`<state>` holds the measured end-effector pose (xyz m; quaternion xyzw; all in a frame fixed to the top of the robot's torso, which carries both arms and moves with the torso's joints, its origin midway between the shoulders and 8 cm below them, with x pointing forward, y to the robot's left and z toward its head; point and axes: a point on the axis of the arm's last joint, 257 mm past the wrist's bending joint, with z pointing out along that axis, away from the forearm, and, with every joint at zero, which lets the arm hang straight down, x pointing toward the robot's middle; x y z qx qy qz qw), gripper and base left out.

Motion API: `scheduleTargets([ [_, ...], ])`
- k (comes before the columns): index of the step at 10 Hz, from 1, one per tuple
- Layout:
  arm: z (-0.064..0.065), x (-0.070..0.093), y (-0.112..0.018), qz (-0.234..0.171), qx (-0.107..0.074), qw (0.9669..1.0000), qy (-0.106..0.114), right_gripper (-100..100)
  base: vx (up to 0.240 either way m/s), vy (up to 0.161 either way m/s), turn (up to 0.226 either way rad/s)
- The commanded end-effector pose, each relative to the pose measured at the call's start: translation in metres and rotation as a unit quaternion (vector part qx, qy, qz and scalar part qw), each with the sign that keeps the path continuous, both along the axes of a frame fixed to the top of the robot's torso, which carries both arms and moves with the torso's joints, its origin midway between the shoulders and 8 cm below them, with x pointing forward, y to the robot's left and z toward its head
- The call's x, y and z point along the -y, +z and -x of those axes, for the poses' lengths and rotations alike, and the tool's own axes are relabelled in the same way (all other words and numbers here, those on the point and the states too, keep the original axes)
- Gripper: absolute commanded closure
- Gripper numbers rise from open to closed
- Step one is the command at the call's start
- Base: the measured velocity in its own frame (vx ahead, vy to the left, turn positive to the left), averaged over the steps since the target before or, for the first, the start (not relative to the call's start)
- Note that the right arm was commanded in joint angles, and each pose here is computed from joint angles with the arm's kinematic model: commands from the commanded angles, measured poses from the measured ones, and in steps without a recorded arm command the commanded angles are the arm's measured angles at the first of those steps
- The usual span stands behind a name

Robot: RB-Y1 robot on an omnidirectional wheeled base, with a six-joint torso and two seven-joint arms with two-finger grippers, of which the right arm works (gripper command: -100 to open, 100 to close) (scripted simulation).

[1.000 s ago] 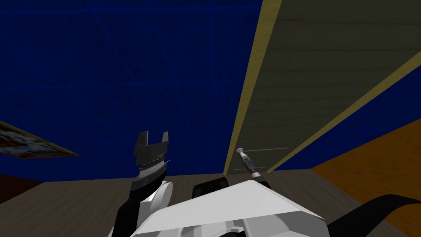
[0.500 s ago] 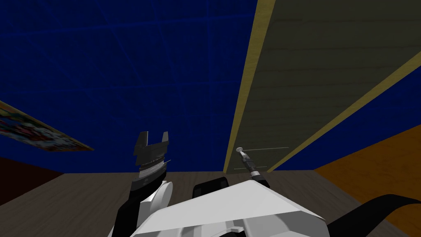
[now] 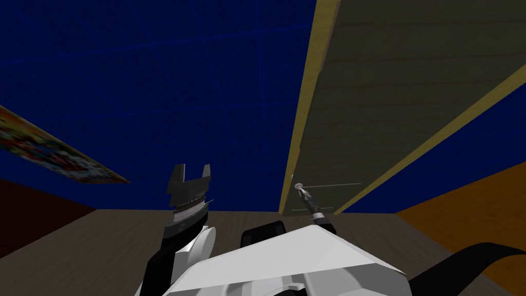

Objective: Pull the door open

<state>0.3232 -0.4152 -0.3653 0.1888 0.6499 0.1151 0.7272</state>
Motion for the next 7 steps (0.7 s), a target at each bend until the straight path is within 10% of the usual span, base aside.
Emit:
scheduleTargets([
  [1, -0.006, -0.005, 0.009, -0.029, 0.019, 0.9994, 0.007, 100, -0.049, -0.015, 0.033],
  [7, -0.013, -0.007, 0.020, -0.137, 0.053, 0.9890, 0.016, 100, -0.060, -0.017, 0.054],
])
